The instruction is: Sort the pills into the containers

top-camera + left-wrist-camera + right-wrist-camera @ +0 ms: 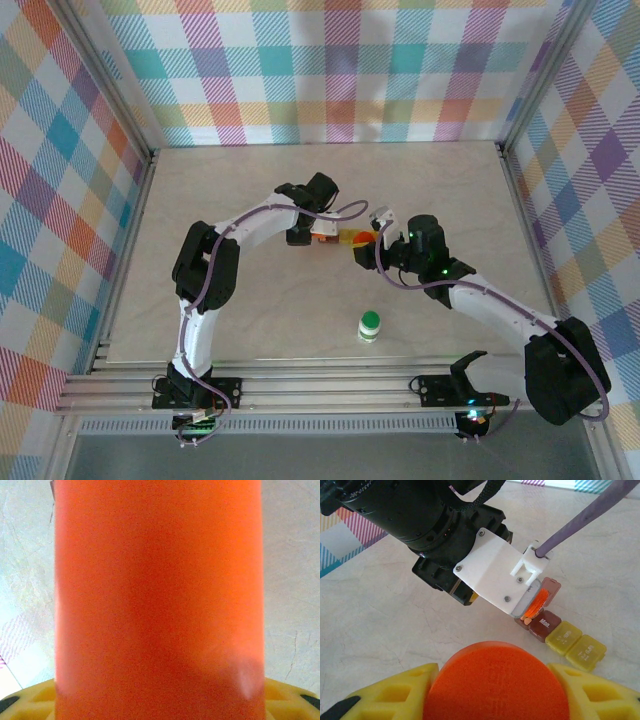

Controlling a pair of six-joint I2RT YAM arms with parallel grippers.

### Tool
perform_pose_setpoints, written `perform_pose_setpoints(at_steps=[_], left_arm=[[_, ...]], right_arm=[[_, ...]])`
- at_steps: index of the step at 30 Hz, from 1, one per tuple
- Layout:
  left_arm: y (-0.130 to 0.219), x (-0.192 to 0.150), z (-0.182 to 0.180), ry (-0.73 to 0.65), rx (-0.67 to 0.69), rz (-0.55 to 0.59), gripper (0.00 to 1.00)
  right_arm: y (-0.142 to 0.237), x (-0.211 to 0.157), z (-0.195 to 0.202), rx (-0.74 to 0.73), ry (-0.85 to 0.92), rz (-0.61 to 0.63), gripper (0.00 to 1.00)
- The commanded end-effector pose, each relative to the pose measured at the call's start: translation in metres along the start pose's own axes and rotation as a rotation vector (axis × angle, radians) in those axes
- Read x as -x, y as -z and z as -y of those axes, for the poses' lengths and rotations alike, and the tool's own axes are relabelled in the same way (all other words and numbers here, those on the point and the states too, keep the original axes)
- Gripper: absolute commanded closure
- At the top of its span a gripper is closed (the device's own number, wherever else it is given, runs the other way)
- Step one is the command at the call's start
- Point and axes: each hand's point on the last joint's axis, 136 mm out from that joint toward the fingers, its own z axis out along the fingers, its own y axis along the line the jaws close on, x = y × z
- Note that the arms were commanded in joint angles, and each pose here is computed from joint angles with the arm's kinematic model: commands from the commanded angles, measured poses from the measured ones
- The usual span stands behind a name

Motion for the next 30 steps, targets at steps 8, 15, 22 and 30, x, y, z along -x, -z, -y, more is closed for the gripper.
perform_pose_setpoints(at_steps=[8,15,22,30], left_arm=[[0.013,0.0,-0.006,0.2,-0.033,0.145,1.0],[0.013,0.0,-0.001,0.337,-0.046,0.262,1.0],[0.036,0.006,-0.003,0.507,-0.024,0.475,1.0],[0.161,0.007,-0.009,0.72,0.114,1.156,1.0]], right_arm=[[0.0,0.018,-0.005,0.032,-0.001,0.042,0.66],[-0.001,0.017,-0.007,0.044,-0.007,0.039,0.66],[-0.002,0.018,-0.008,0.053,-0.016,0.038,0.66],[0.023,0.061,-0.038,0.162,-0.03,0.121,0.66]])
